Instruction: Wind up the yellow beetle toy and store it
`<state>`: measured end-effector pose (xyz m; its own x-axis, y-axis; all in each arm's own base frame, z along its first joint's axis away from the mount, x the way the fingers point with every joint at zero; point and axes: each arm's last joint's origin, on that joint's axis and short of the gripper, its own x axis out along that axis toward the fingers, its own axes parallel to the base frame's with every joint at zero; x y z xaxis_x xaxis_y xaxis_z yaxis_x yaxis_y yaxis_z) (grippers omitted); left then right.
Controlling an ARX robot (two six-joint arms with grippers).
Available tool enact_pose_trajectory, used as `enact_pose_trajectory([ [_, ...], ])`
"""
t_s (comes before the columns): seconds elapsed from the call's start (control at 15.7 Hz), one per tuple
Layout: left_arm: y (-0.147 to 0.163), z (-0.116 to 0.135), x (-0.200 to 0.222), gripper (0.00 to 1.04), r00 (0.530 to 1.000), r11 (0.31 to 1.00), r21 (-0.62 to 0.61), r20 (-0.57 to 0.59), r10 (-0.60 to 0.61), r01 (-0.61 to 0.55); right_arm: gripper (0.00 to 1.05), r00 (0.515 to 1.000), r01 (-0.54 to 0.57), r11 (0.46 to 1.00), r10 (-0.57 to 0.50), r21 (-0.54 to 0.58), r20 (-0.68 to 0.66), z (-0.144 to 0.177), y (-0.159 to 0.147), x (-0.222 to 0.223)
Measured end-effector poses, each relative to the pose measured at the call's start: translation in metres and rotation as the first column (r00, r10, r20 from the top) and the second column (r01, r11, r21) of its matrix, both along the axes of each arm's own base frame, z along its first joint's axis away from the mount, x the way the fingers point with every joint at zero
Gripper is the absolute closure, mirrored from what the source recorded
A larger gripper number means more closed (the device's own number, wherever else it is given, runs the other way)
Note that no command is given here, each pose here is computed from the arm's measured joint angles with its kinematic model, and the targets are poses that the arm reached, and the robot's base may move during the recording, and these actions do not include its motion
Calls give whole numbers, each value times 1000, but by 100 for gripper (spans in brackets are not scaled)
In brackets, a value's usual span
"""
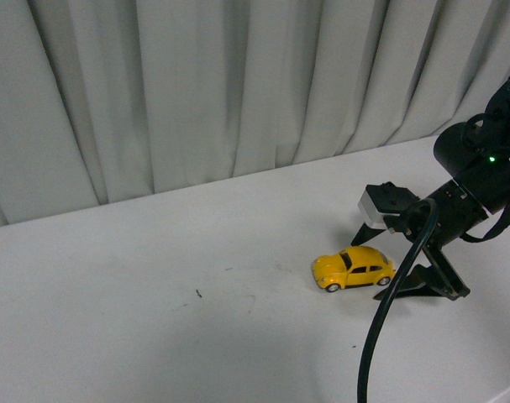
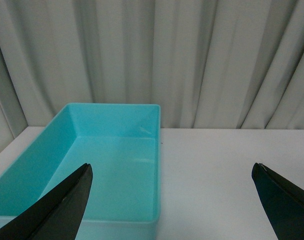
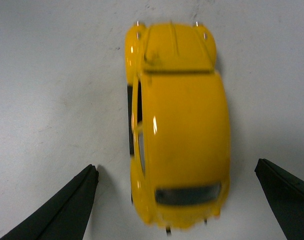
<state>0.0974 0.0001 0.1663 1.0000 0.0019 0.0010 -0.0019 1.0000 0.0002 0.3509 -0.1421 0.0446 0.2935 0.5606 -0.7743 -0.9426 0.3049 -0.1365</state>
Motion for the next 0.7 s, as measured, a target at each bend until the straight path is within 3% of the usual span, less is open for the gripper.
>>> enact_pose_trajectory([
  [0.7,0,0,0,7,1000,1000,0,0,0,0,7,1000,3,1000,-3,10,7,1,4,3],
])
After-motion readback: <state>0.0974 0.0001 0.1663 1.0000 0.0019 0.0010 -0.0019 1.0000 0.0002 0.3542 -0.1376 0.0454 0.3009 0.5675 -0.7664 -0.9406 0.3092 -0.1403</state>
